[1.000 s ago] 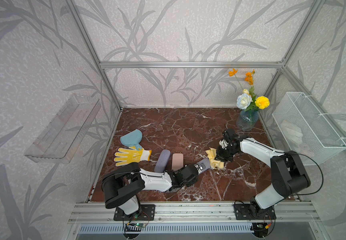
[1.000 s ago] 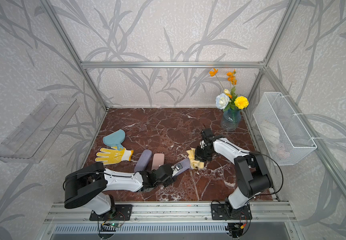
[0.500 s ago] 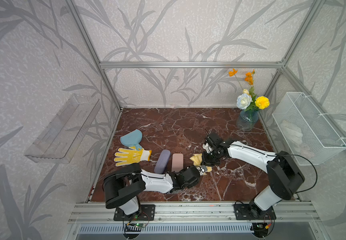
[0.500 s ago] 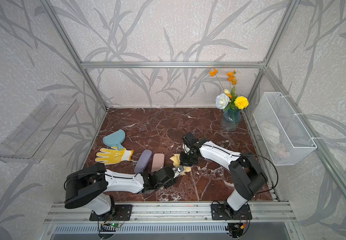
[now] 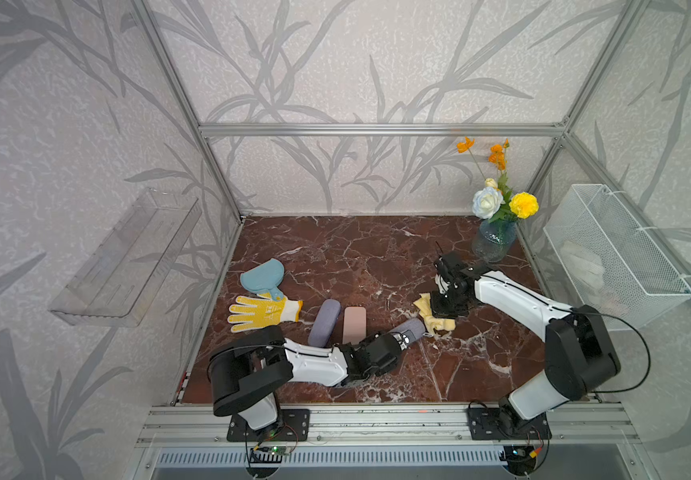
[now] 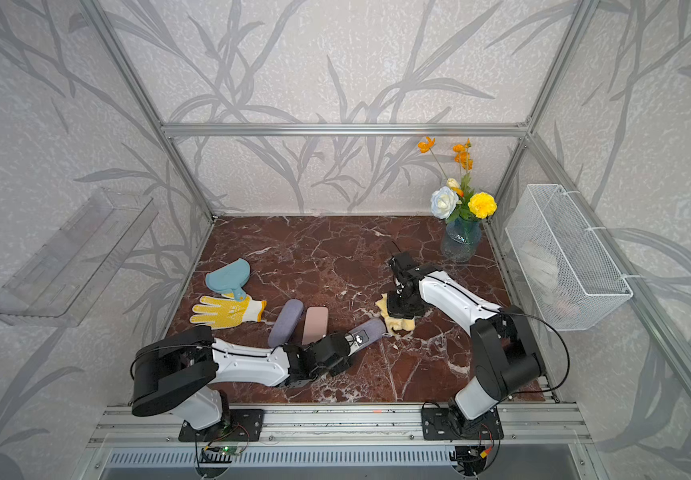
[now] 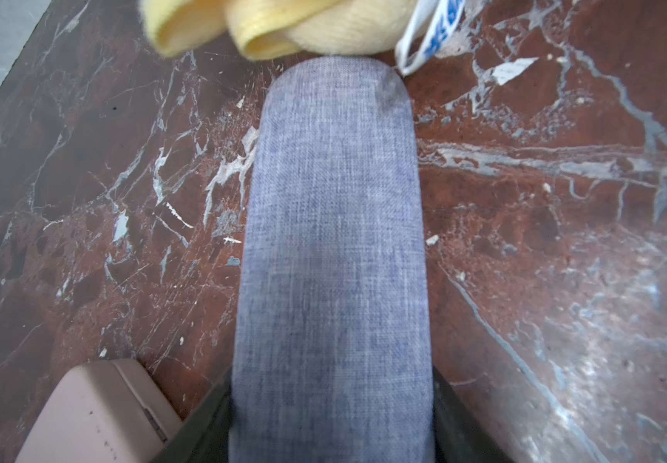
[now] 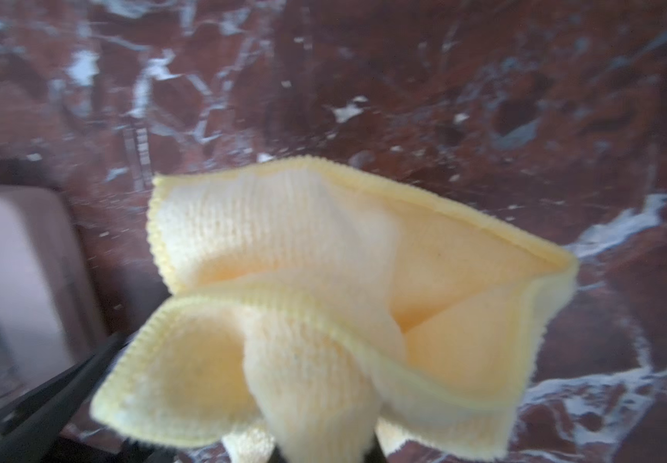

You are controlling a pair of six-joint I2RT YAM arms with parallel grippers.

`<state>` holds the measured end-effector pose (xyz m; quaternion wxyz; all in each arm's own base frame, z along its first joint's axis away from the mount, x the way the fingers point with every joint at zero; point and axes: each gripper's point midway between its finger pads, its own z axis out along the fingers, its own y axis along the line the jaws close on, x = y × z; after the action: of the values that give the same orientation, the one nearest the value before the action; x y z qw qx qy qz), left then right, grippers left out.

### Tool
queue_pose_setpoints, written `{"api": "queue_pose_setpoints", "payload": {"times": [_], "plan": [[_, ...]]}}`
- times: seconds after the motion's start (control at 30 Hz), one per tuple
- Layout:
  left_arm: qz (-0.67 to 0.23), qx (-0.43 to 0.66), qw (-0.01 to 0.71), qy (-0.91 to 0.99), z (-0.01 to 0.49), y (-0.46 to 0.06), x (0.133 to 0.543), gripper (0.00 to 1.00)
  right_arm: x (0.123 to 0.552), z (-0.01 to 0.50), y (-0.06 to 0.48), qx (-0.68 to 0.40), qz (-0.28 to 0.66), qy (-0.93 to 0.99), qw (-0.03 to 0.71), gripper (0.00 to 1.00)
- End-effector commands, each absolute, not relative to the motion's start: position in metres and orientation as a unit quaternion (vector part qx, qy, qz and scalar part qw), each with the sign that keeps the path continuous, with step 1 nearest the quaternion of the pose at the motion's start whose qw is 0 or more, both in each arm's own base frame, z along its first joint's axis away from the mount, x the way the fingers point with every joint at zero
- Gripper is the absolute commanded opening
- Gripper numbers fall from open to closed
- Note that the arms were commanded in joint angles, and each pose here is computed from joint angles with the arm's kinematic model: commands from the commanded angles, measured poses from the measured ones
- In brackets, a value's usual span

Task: Wipe the eyeglass case
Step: Wipe the dirt from the eyeglass case.

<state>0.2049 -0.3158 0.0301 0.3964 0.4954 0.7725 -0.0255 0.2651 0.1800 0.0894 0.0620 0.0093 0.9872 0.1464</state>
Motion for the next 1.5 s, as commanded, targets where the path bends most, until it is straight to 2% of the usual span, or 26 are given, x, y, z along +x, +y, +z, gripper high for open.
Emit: {"api": "queue_pose_setpoints", "payload": {"times": [0.0,0.13,0.27,0.4,0.53,0.6,0.7,0.9,1.0,1.07,1.13,1.23,1.33,1.47], "plan": [[-0.025,0.493,0.415,0.764,0.036,-0.316,0.206,0.26,0.234,0.097,0.24,0.023,0.255,0.967,0.006,0.0],[-0.027,0.502,0.415,0.759,0.036,-0.319,0.203,0.27,0.22,0.075,0.275,0.039,0.312,0.948,-0.044,0.0],[-0.024,0.506,0.415,0.756,0.034,-0.318,0.202,0.27,0.226,0.041,0.242,0.061,0.283,0.955,-0.061,0.0],[-0.025,0.504,0.417,0.756,0.035,-0.319,0.202,0.27,0.246,0.021,0.167,0.052,0.15,0.987,-0.033,0.0],[-0.019,0.504,0.417,0.756,0.034,-0.319,0.203,0.26,0.282,0.066,0.122,-0.029,-0.031,0.996,0.073,0.0],[-0.013,0.5,0.42,0.757,0.034,-0.318,0.204,0.26,0.29,0.096,0.125,-0.072,-0.072,0.988,0.117,0.0],[0.013,0.494,0.431,0.755,0.036,-0.316,0.208,0.25,0.276,0.118,0.162,-0.085,0.007,0.989,0.12,0.0],[0.13,0.482,0.473,0.726,0.044,-0.317,0.214,0.25,0.229,0.112,0.251,-0.058,0.213,0.975,0.028,0.0],[0.13,0.474,0.48,0.727,0.045,-0.319,0.212,0.26,0.22,0.092,0.258,-0.03,0.249,0.968,-0.014,0.0],[0.129,0.473,0.483,0.725,0.046,-0.32,0.21,0.26,0.222,0.072,0.245,-0.008,0.25,0.968,-0.033,0.0],[0.133,0.477,0.486,0.721,0.046,-0.321,0.209,0.26,0.229,0.051,0.215,0.014,0.222,0.974,-0.04,0.0],[0.141,0.485,0.489,0.712,0.043,-0.323,0.205,0.26,0.251,0.039,0.149,0.003,0.075,0.997,0.003,0.0],[0.157,0.494,0.489,0.701,0.039,-0.325,0.202,0.26,0.278,0.073,0.119,-0.037,-0.028,0.996,0.071,0.0],[0.18,0.492,0.497,0.692,0.037,-0.325,0.2,0.26,0.295,0.13,0.138,-0.115,-0.067,0.981,0.139,0.0]]}}
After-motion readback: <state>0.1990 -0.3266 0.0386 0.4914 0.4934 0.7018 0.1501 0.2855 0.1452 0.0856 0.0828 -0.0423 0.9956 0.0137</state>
